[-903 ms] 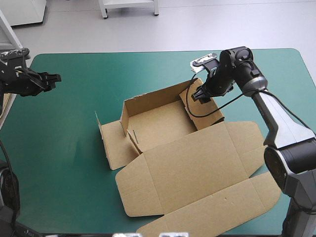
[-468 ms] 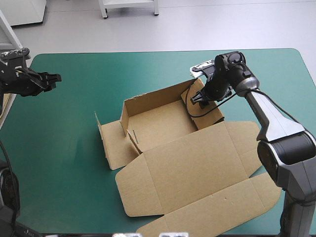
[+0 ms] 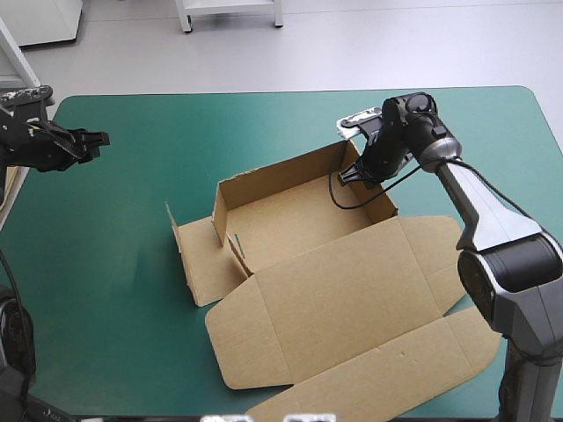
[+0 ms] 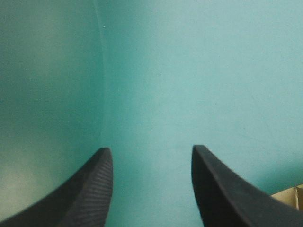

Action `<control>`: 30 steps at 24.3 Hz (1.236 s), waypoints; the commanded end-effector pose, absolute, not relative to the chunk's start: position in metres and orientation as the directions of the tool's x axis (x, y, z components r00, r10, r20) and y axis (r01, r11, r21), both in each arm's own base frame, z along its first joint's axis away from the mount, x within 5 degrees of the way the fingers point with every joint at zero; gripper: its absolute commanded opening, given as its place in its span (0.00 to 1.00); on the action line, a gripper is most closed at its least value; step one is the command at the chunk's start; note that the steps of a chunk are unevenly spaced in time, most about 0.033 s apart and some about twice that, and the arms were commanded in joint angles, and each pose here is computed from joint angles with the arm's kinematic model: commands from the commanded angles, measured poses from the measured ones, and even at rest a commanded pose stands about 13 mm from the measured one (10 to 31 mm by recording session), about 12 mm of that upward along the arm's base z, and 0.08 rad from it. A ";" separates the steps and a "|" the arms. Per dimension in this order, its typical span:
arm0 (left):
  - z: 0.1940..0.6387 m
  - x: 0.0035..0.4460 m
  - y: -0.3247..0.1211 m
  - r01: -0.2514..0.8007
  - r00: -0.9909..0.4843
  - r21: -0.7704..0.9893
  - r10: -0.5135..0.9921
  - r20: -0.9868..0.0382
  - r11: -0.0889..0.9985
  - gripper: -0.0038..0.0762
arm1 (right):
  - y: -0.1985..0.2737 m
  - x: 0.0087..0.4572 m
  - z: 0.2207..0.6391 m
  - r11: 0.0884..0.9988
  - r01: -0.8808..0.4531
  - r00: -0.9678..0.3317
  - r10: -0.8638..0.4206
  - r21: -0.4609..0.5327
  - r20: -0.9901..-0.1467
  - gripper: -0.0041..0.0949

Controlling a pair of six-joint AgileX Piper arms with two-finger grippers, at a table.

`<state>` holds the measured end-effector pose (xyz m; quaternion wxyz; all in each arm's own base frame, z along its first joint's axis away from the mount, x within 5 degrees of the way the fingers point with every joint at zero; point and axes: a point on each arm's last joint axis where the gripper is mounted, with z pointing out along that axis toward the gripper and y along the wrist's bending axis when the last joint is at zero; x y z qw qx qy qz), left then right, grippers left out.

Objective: Fold the box

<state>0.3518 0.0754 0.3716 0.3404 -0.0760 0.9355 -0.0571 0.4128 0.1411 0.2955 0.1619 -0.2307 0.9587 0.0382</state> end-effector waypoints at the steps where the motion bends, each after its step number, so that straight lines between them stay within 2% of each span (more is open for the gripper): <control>1: 0.396 0.344 0.072 -0.094 -0.691 -0.167 -0.185 -0.699 0.981 0.52 | 0.135 0.404 0.328 0.885 -0.465 -0.808 -0.439 -0.033 -0.392 0.03; 6: 0.396 0.344 0.072 -0.090 -0.694 -0.165 -0.181 -0.697 0.982 0.52 | 0.130 0.407 0.336 0.899 -0.432 -0.807 -0.423 -0.076 -0.413 0.03; 11: 0.396 0.343 0.072 -0.085 -0.695 -0.165 -0.177 -0.696 0.983 0.52 | 0.107 0.413 0.369 0.925 -0.370 -0.782 -0.359 -0.085 -0.510 0.02; 14: 0.397 0.344 0.070 -0.073 -0.689 -0.181 -0.181 -0.702 0.981 0.52 | 0.082 0.413 0.389 0.947 -0.317 -0.773 -0.287 -0.047 -0.566 0.02; 16: 0.396 0.347 0.069 -0.065 -0.680 -0.204 -0.192 -0.707 0.977 0.50 | 0.052 0.405 0.411 0.965 -0.263 -0.759 -0.196 0.018 -0.621 0.02; 20: 0.386 0.356 0.063 -0.007 -0.701 -0.281 -0.205 -0.683 0.960 0.43 | -0.001 0.368 0.467 0.948 -0.239 -0.667 -0.005 0.209 -0.745 0.02; 22: 0.382 0.360 0.060 0.022 -0.713 -0.319 -0.208 -0.670 0.948 0.40 | -0.010 0.353 0.484 0.941 -0.245 -0.626 0.029 0.232 -0.779 0.02; 24: 0.377 0.366 0.052 0.086 -0.723 -0.394 -0.215 -0.657 0.915 0.38 | -0.011 0.328 0.507 0.940 -0.266 -0.566 0.029 0.216 -0.824 0.02; 30: 0.357 0.383 0.035 0.239 -0.772 -0.597 -0.223 -0.595 0.766 0.38 | 0.004 0.277 0.548 0.916 -0.346 -0.449 0.030 0.205 -0.893 0.02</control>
